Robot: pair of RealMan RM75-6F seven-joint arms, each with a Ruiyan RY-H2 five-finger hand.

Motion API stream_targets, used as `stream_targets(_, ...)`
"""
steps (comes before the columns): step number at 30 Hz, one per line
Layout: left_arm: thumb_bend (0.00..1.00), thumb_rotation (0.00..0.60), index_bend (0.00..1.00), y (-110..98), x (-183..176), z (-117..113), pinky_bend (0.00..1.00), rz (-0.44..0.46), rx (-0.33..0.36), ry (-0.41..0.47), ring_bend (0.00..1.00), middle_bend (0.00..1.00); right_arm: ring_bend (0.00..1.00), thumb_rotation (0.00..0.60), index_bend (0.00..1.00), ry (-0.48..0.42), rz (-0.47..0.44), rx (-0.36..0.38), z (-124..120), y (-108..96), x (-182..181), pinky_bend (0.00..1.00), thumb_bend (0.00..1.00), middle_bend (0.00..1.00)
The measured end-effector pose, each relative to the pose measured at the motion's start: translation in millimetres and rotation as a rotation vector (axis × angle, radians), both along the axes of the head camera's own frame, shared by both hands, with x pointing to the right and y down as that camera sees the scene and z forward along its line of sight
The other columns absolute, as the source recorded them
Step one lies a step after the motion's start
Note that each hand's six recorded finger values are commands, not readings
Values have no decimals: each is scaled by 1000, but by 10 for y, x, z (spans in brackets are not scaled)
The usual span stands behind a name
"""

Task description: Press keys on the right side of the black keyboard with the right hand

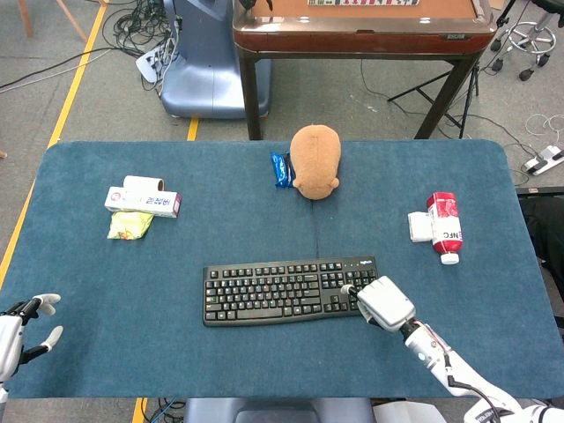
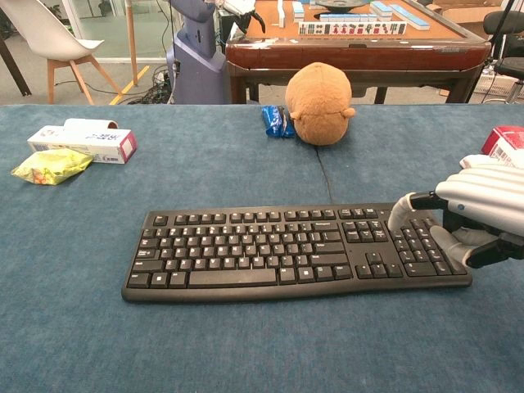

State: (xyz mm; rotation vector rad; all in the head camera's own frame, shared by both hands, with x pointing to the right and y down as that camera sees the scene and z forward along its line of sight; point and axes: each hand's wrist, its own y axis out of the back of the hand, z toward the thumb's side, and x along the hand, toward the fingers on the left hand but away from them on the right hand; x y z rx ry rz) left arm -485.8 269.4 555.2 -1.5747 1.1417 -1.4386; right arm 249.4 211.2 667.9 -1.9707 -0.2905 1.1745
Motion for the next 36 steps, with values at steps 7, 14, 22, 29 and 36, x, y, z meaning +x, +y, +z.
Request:
stream_targets(7, 225, 600, 381, -6, -35, 13, 659, -11, -3, -2, 491, 506, 1000, 600, 299, 7, -39, -25, 68, 44, -178, 1000, 844, 1000)
stream_targets(14, 224, 600, 380, -9, -65, 21, 659, -22, -8, -1, 492, 505, 1000, 600, 299, 16, -51, -47, 150, 74, -295, 1000, 875, 1000)
stream_targets(22, 224, 600, 383, -10, -72, 19, 659, -23, -9, -2, 491, 506, 1000, 600, 299, 44, -52, -56, 205, 64, -304, 1000, 875, 1000)
stream_targets(29, 225, 600, 383, -8, -78, 20, 659, -24, -10, -2, 492, 506, 1000, 600, 299, 59, -57, -64, 241, 77, -308, 1000, 875, 1000)
stream_targets(36, 225, 600, 383, -3, -79, 20, 659, -22, -10, -3, 492, 506, 1000, 600, 299, 62, -60, -56, 191, 98, -290, 1000, 876, 1000)
